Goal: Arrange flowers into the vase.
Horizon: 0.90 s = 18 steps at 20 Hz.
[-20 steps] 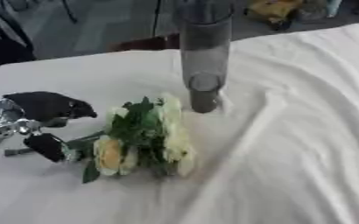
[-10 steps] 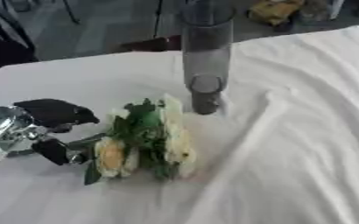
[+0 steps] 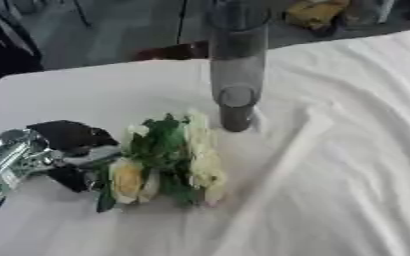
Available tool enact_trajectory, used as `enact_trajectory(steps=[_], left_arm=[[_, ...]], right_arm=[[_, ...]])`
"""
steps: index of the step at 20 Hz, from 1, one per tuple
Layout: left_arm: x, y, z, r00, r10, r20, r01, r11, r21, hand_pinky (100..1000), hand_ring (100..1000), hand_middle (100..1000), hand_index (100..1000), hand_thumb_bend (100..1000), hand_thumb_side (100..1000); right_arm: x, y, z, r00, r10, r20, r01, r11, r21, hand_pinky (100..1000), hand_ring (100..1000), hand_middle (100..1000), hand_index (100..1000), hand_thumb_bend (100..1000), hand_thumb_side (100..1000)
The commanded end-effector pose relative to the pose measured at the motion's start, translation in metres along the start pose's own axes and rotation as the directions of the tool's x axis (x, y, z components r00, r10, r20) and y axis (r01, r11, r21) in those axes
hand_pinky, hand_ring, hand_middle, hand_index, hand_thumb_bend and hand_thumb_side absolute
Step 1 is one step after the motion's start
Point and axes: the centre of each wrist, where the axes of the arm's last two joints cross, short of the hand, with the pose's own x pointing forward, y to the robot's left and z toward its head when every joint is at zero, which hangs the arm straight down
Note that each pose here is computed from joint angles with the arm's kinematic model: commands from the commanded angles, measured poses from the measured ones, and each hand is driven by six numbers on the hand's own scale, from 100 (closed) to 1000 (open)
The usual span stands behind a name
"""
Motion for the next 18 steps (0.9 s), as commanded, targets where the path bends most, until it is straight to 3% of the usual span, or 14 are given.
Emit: enact_trajectory(steps=[1, 12, 18], left_arm=[[-0.007, 0.005, -0.002, 1.0, 0.008, -0.03, -0.008, 1.0, 0.001, 850, 866, 915, 992, 335, 680], [-0.013, -0.008, -0.015, 0.996, 0.085, -0.031, -0.085, 0.996, -0.013, 778, 809, 847, 944, 264, 643], [-0.015, -0.015, -0.02, 0.991, 0.135, -0.01, -0.135, 0.99, -0.028, 682, 715, 762, 874, 198, 610]], right_arm=[[0.003, -0.004, -0.006, 1.0, 0.005, 0.03, -0.005, 1.0, -0.003, 799, 832, 775, 926, 241, 1000], [0.002, -0.005, -0.007, 0.999, 0.004, 0.034, -0.004, 1.0, -0.002, 800, 833, 774, 925, 244, 1000], [0.002, -0.006, -0.007, 0.999, 0.007, 0.035, -0.007, 1.0, -0.007, 801, 833, 773, 925, 243, 1000]])
